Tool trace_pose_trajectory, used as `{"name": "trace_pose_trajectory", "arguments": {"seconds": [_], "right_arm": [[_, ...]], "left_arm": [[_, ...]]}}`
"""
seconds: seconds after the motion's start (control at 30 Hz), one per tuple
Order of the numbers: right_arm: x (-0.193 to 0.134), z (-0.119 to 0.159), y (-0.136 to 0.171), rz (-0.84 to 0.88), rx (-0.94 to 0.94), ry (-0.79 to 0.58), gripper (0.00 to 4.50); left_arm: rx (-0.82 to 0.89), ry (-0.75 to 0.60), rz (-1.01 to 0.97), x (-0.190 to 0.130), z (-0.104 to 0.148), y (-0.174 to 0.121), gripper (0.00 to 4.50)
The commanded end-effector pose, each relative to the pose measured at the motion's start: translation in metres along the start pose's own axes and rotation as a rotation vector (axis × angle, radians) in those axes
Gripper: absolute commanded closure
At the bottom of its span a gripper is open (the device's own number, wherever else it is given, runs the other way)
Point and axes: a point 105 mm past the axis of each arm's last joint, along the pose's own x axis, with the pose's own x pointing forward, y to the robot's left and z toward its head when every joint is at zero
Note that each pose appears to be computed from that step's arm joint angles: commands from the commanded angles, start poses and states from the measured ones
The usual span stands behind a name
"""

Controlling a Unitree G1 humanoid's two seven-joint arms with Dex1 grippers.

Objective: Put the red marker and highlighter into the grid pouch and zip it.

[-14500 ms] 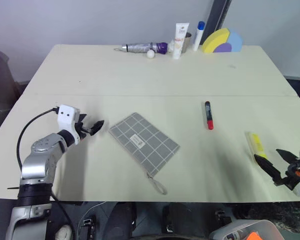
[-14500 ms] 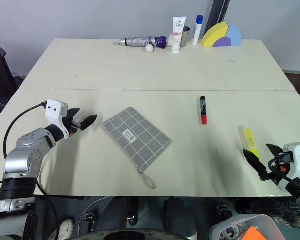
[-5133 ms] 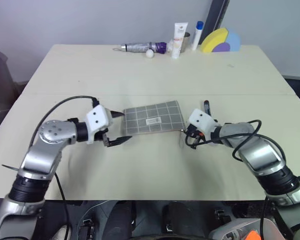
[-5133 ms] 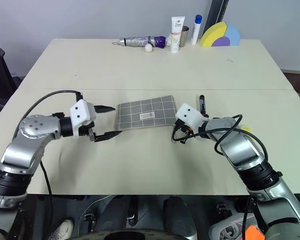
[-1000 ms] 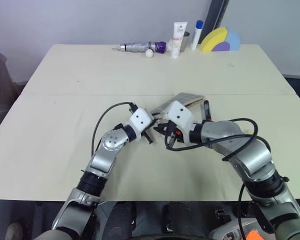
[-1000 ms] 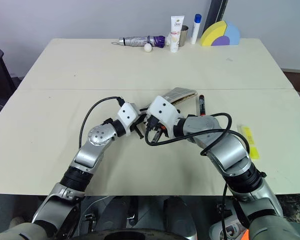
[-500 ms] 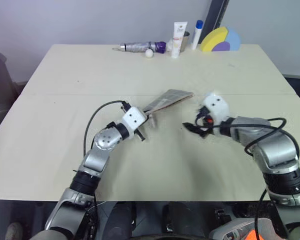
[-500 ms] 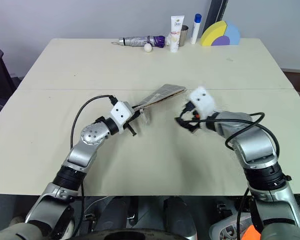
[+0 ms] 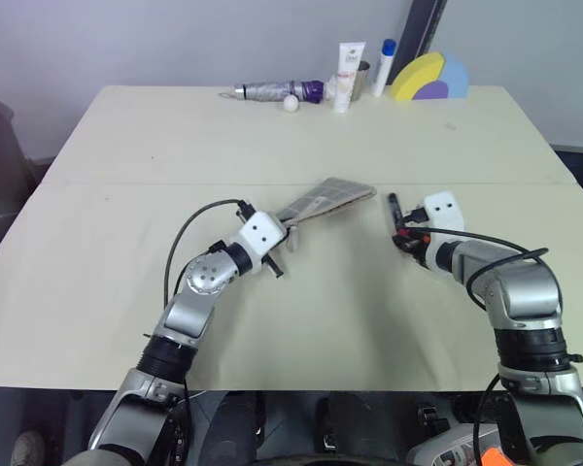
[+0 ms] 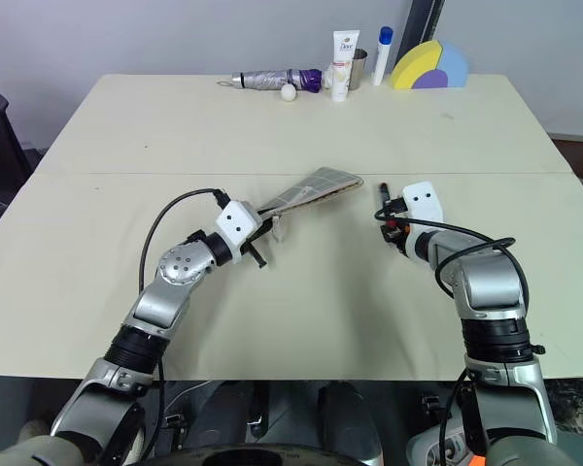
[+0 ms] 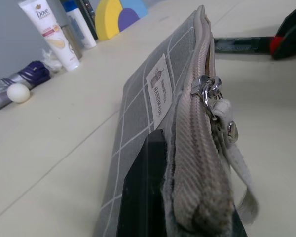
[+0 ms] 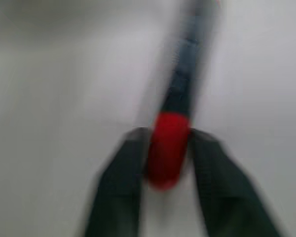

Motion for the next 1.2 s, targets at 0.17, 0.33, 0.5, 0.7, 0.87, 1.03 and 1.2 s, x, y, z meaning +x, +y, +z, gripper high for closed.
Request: {"name": "trace_pose_trajectory", "arguments": {"seconds": [0.17, 0.33, 0.5, 0.7, 0.87, 1.03, 1.2], "right_arm": [[-0.041, 0.041, -0.012, -0.004, -0.309, -0.122, 4.22], [-0.071, 0.048, 0.003, 0.144, -0.488, -0.14, 4.22], [-0.08, 0.05, 0.017, 0.213, -0.543, -0.148, 4.22], [-0.074, 0.05, 0.022, 0.225, -0.55, -0.152, 4.22], [-0.072, 0.051, 0.024, 0.23, -0.566, -0.15, 4.22], [-0.07, 0.05, 0.036, 0.268, -0.666, -0.137, 4.22], [-0.069, 0.05, 0.048, 0.319, -0.797, -0.123, 4.22]], "left_arm": [[-0.061, -0.049, 0.033, 0.002, 0.011, 0.008, 4.5], [-0.072, -0.055, 0.03, 0.003, 0.012, 0.009, 4.5], [-0.072, -0.059, 0.024, 0.004, 0.013, 0.008, 4.5], [-0.056, -0.066, 0.016, 0.005, 0.016, 0.007, 4.5], [-0.009, -0.068, -0.018, 0.004, 0.019, 0.003, 4.5], [0.059, -0.08, -0.095, 0.002, 0.023, -0.006, 4.5], [0.108, -0.082, -0.176, -0.001, 0.025, -0.012, 4.5]]}}
